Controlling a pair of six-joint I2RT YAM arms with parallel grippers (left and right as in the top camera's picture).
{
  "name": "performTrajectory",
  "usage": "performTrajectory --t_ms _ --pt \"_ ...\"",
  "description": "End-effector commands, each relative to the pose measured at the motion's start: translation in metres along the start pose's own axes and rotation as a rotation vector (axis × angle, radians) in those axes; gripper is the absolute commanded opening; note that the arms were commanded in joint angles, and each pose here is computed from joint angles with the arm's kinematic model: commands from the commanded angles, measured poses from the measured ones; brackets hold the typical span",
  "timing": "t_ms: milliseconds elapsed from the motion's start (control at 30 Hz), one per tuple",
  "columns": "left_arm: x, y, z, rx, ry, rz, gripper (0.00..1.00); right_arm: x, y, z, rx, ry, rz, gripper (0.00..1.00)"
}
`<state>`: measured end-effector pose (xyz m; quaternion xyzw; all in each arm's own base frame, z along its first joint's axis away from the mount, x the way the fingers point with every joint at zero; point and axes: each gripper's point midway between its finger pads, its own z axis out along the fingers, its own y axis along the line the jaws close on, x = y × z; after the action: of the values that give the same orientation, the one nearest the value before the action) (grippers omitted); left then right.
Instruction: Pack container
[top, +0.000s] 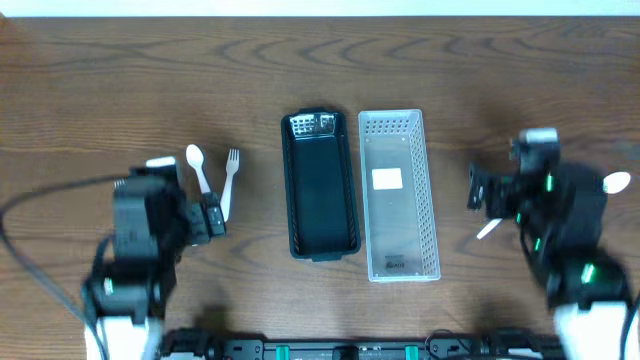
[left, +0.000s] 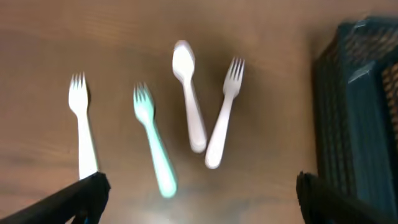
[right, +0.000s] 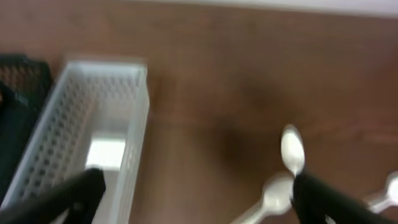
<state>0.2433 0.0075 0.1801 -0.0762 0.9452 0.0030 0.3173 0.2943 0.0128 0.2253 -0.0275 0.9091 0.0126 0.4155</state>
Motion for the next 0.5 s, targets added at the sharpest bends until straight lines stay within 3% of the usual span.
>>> performTrajectory --t_ms 0,100,133,167,200,233,267,367,467 --pt "-0.006 0.001 0.007 -0.027 0.116 -0.011 0.98 -0.038 0.002 0.006 -0.021 0.061 -0.055 0.99" --pt "0.003 -0.001 0.020 -0.029 0.216 -0.006 0.98 -0.060 0.033 0.012 -0.212 0.103 -0.065 0.99" --pt "0.007 -0.002 0.025 -0.022 0.246 -0.006 0.98 -0.067 0.049 0.012 -0.303 0.090 -0.115 0.81" --pt "0.009 -0.003 0.028 -0.019 0.265 -0.006 0.98 -0.074 0.058 0.014 -0.348 0.079 -0.149 0.55" --pt "0.012 -0.003 0.031 -0.023 0.286 -0.005 0.98 -0.080 0.059 0.019 -0.335 0.078 -0.156 0.15" --pt "0.014 -0.003 0.033 -0.025 0.301 -0.004 0.98 -0.084 0.057 0.024 -0.304 0.084 -0.155 0.01" --pt "0.016 -0.003 0.035 -0.027 0.313 -0.003 1.00 -0.087 0.056 0.029 -0.270 0.093 -0.156 0.01" --pt "0.018 -0.003 0.038 -0.030 0.329 -0.003 0.90 -0.089 0.068 0.045 -0.219 0.120 -0.216 0.01" --pt "0.018 -0.003 0.038 -0.030 0.328 -0.003 0.66 -0.085 0.096 0.065 -0.229 0.140 -0.289 0.01"
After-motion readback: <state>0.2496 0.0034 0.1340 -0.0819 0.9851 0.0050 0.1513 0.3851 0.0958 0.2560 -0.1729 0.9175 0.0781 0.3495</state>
